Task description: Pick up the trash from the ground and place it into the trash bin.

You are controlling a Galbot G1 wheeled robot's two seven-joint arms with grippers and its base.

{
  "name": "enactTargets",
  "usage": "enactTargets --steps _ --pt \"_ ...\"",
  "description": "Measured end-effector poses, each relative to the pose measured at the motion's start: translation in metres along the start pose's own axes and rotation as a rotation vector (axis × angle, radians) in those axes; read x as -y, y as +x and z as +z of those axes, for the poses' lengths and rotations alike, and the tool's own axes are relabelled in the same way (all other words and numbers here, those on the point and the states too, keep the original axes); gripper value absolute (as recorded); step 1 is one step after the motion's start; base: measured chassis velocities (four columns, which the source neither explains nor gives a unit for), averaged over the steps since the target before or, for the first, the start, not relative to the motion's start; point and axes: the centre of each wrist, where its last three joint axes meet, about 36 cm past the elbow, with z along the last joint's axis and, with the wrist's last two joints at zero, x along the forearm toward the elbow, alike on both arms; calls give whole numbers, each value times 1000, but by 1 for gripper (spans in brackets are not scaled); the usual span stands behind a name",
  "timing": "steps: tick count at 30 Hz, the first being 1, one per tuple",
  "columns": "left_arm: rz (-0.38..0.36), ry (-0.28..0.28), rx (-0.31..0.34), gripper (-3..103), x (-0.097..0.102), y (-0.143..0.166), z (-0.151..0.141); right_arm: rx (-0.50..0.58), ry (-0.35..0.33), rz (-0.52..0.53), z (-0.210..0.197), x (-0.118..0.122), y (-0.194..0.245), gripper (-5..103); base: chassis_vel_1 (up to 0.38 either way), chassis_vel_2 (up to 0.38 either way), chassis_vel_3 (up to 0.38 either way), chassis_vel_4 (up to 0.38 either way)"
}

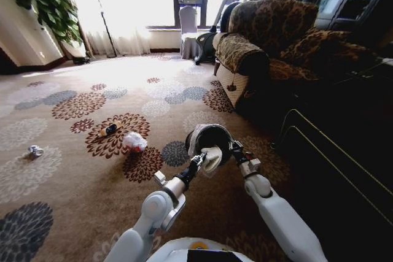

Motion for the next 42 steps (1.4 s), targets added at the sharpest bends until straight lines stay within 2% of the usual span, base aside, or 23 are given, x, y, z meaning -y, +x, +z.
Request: enactTargets --steps 1,3,5,8,9,11,12,13,14,16,17,18,19,20,22,24,25,27,28,30,32,35,42 --pt "7 1 4 40 0 0 0 -1 1 4 0 2 1 0 0 0 0 0" --pt "29 -5 16 56 -2 0 1 -3 3 13 0 5 5 0 0 0 0 0" --pt "34 -12 16 56 -3 1 1 -4 3 16 0 6 6 0 0 0 0 0" --pt "88 -98 14 72 -10 7 11 -9 2 30 1 9 11 0 0 0 0 0" --pt "88 -98 14 72 -10 7 11 -9 2 30 1 9 11 0 0 0 0 0" --pt "161 -195 13 83 -11 16 16 -13 7 34 0 12 15 0 0 0 0 0" --pt "161 -195 13 83 -11 16 16 -13 7 34 0 12 15 0 0 0 0 0" --pt "186 -245 14 88 -12 20 17 -14 9 38 -3 14 16 0 0 0 0 0" --pt "213 -312 18 88 -14 24 17 -14 12 42 -5 16 17 0 0 0 0 0" --pt "302 -582 59 98 -22 35 13 -19 26 65 -14 27 26 0 0 0 0 0" --pt "302 -582 59 98 -22 35 13 -19 26 65 -14 27 26 0 0 0 0 0" --pt "360 -766 96 100 -23 39 3 -23 40 84 -20 35 34 0 0 0 0 0" --pt "391 -874 130 100 -22 41 -5 -27 50 96 -23 40 40 0 0 0 0 0" --pt "391 -874 130 100 -22 41 -5 -27 50 96 -23 40 40 0 0 0 0 0" --pt "476 -1202 269 100 -12 43 -32 -33 62 129 -33 50 63 0 0 0 0 0" --pt "483 -1234 293 100 -9 43 -37 -33 61 133 -34 50 66 0 0 0 0 0" --pt "496 -1319 380 100 2 45 -53 -32 59 143 -39 51 77 0 0 0 0 0" --pt "469 -1348 469 100 12 45 -69 -27 58 156 -45 51 88 0 0 0 0 0" --pt "469 -1348 469 100 12 45 -69 -27 58 156 -45 51 88 0 0 0 0 0" --pt "389 -1353 553 100 10 39 -91 -12 43 165 -52 44 98 0 0 0 0 0" --pt "353 -1357 575 100 6 37 -98 -5 36 168 -54 41 101 0 0 0 0 0" --pt "211 -1386 619 100 -14 24 -120 13 18 180 -61 31 111 0 28 -33 -22 56" --pt "95 -1482 629 100 -45 5 -144 12 19 201 -64 27 126 0 84 -136 -92 154"
